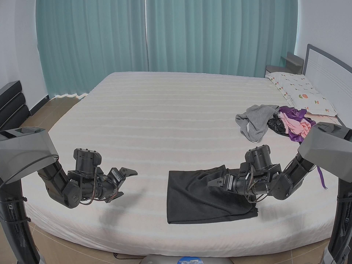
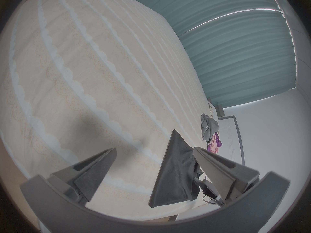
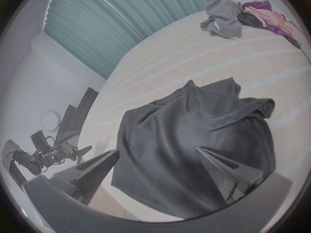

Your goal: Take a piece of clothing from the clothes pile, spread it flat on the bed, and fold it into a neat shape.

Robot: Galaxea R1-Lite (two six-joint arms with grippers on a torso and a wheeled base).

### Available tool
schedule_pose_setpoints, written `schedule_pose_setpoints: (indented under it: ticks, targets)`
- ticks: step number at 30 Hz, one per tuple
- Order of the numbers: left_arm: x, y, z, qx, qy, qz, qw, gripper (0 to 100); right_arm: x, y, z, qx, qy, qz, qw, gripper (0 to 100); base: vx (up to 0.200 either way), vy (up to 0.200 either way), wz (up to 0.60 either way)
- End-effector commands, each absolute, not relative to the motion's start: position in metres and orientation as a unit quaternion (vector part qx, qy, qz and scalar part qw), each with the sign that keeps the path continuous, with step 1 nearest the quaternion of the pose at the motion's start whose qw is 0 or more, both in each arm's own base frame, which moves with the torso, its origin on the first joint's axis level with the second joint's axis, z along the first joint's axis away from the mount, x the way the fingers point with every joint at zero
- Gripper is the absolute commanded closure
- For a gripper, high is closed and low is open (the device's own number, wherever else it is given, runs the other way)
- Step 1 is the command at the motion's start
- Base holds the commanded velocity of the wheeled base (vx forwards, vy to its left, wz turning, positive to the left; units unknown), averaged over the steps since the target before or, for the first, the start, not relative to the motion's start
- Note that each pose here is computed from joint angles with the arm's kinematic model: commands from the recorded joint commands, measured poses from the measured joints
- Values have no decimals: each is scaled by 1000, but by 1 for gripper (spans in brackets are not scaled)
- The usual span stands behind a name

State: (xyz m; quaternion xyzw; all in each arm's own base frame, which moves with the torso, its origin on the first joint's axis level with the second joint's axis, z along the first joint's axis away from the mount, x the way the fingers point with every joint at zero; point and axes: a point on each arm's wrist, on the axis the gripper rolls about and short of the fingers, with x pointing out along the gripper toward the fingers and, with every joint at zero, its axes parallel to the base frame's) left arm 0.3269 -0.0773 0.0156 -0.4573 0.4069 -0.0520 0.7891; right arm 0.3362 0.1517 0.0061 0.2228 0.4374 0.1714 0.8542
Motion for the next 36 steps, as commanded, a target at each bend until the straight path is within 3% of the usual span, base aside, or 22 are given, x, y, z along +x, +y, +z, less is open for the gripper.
schedule_pose_setpoints:
  ticks: [1,11,17,36]
  targets:
    - [327,-78,15,-457,408,-52,789,0,347,161,-6,219,439,165,856,0,0,0,0]
    - [327,-78,15,-457,408,-51,789,0,394,118,-4,227,379,41,896,0,0,0,0]
    - [327,-78,15,-457,408,-51,789,0,405,89,2,254,358,8,898,0,0,0,0]
    - [328,-78,15,-457,406,-53,789,0,410,83,-13,283,358,59,888,0,0,0,0]
